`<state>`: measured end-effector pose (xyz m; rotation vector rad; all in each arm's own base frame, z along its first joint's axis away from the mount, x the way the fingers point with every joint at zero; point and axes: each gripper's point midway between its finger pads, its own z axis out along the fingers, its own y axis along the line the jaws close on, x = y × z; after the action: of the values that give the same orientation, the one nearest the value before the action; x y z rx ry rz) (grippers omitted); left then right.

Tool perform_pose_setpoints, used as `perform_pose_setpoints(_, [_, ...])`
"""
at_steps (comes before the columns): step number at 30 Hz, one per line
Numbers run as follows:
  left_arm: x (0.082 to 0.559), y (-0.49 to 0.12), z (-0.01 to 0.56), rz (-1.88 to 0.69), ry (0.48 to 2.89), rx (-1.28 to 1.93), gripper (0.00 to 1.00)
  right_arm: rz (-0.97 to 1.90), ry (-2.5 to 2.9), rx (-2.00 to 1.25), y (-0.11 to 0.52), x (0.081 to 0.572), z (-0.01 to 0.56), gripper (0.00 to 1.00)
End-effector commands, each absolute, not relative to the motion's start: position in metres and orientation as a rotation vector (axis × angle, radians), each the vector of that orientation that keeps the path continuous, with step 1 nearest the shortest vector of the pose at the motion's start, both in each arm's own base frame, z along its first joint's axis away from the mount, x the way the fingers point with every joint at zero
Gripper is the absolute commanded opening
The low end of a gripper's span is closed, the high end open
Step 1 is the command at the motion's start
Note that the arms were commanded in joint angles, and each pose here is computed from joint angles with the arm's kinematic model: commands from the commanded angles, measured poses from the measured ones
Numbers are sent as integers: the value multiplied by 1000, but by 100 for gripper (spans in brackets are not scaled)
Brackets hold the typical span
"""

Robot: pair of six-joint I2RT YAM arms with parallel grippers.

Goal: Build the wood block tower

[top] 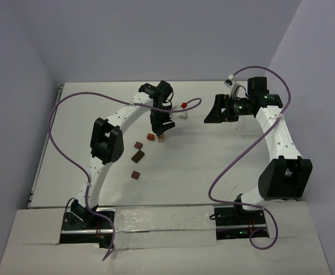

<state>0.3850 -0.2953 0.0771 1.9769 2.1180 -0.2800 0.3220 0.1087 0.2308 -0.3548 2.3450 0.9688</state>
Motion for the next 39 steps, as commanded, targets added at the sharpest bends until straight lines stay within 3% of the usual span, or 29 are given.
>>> perform_pose_setpoints(1, [394, -301, 86, -263, 2094, 1933, 20, 966, 2304, -377, 108, 327, 246, 100])
perform_pose_setpoints(39, [396, -309, 83, -262, 2088, 1922, 30, 990, 2312, -376, 109, 330, 246, 100])
